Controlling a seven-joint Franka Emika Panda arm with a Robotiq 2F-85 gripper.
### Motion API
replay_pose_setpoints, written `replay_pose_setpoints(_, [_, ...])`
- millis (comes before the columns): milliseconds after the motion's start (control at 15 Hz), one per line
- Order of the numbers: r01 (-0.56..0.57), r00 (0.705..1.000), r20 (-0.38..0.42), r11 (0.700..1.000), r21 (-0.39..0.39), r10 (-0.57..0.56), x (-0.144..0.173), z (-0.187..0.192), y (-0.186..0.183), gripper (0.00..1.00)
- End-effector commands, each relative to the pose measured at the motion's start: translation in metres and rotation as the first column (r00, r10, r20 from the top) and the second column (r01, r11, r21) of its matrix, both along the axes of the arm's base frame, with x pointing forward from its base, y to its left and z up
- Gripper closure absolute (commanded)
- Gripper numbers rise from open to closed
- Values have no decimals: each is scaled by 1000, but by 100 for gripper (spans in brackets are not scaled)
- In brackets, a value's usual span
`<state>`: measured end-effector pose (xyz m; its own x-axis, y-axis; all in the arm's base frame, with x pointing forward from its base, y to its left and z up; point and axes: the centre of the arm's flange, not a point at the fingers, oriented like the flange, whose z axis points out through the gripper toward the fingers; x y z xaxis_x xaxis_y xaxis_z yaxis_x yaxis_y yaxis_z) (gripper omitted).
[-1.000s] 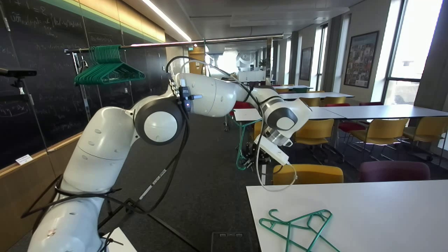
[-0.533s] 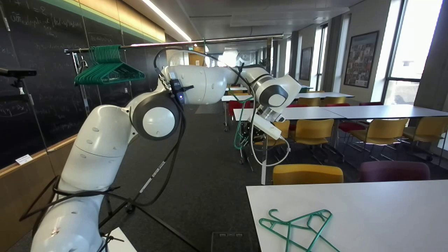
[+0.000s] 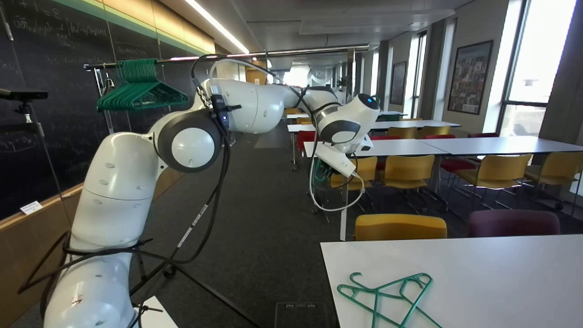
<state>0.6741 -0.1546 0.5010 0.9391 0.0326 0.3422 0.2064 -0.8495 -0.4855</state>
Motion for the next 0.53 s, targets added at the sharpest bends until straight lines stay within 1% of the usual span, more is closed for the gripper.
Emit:
replay_pose_setpoints(0, [171, 982, 76, 984, 58, -175, -28, -13, 21, 97])
replay_pose_setpoints(133, [261, 955, 121, 962, 79, -269, -29, -21, 25, 97])
replay_pose_setpoints(200, [304, 938, 149, 949, 86, -314, -31, -22, 26, 97])
replay_pose_setpoints(333, [382, 893, 225, 921, 80, -390, -35, -26, 27, 97])
replay_pose_setpoints(467, [457, 837, 302, 886, 71, -456, -41, -25, 29, 97])
